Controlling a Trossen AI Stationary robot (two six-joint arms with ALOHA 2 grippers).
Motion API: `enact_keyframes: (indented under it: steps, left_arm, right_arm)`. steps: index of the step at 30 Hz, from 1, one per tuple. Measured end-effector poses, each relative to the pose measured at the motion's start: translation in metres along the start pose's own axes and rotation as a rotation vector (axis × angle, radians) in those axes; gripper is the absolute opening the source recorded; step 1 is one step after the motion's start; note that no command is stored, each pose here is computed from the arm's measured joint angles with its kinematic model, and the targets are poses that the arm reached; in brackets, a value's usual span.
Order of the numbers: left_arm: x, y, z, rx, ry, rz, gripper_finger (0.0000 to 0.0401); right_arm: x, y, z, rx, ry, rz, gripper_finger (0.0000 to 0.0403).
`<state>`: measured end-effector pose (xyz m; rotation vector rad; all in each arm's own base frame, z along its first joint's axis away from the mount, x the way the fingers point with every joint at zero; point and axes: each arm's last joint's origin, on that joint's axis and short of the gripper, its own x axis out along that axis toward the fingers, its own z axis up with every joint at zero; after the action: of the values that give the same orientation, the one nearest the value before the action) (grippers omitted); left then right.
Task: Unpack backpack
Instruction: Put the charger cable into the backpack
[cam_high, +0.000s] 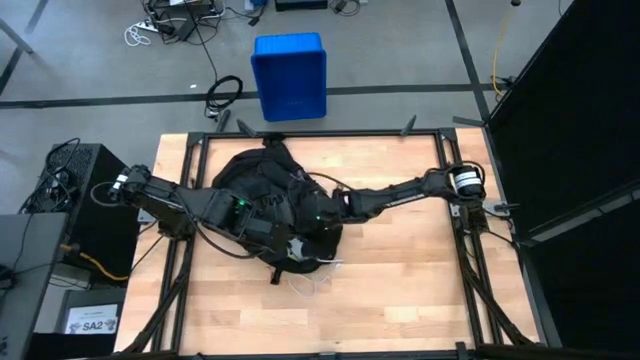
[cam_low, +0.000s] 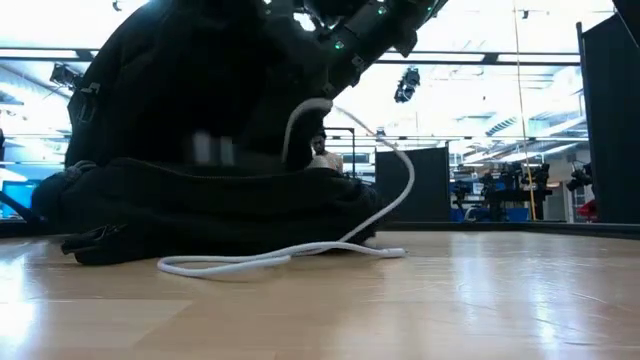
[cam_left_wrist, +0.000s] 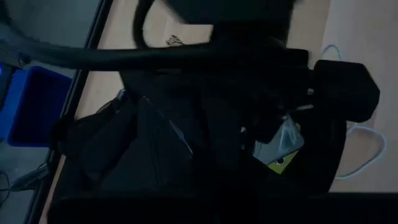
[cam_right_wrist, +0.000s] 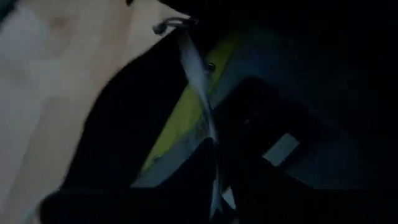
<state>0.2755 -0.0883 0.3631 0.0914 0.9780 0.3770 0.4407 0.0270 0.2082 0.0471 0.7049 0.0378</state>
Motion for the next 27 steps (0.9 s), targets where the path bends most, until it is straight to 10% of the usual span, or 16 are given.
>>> enact_keyframes:
  steps: [12, 27]
  left_arm:
    - [-0.001, -0.002, -0.001, 0.007, 0.004, -0.009, 0.0007]
    - [-0.002, -0.004, -0.002, 0.007, -0.001, -0.013, 0.0007]
  right_arm:
    - [-0.029, 0.043, 0.001, -0.014, 0.07, 0.076, 0.0271]
    - [-0.065, 0.16, -0.053, -0.164, 0.281, -0.045, 0.0257]
